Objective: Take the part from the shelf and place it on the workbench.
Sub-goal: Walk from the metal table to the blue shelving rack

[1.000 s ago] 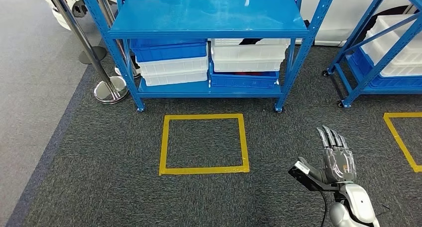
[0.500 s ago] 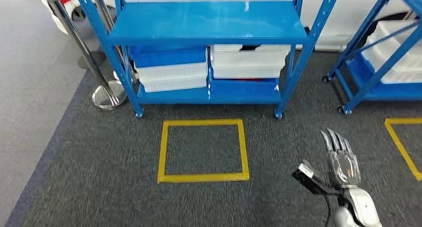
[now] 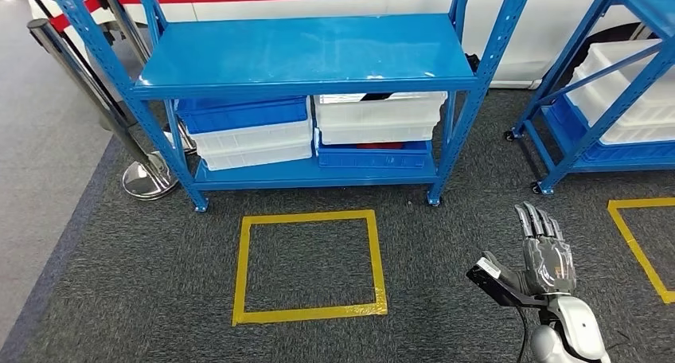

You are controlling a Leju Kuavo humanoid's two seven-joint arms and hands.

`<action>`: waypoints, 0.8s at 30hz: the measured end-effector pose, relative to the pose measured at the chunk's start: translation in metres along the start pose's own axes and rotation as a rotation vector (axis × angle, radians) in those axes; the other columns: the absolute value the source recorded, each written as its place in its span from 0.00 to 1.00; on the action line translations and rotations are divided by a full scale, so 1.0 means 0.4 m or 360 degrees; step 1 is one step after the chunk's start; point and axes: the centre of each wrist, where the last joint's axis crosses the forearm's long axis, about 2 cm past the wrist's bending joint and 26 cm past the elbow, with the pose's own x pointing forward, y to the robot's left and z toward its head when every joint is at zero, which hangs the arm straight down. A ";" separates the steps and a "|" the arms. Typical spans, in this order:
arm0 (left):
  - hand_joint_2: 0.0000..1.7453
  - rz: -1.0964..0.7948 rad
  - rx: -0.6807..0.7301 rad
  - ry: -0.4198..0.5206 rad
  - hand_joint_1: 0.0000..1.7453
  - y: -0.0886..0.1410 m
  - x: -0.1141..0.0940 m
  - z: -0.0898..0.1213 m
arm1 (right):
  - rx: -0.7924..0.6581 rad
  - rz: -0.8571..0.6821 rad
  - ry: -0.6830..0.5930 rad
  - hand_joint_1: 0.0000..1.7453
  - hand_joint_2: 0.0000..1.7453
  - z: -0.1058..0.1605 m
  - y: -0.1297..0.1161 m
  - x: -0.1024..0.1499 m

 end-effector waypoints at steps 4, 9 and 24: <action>0.00 -0.0001 -0.0010 -0.0022 0.00 -0.007 0.020 -0.009 | -0.0015 -0.0004 0.0003 0.00 0.00 0.000 -0.004 0.006; 0.00 -0.0010 -0.0019 -0.0021 0.00 -0.011 0.023 -0.010 | 0.0002 0.0000 0.0018 0.00 0.00 0.018 -0.001 0.000; 0.00 -0.0006 -0.0029 -0.0030 0.00 -0.019 0.040 -0.017 | -0.0018 -0.0002 0.0015 0.00 0.00 0.015 -0.008 -0.010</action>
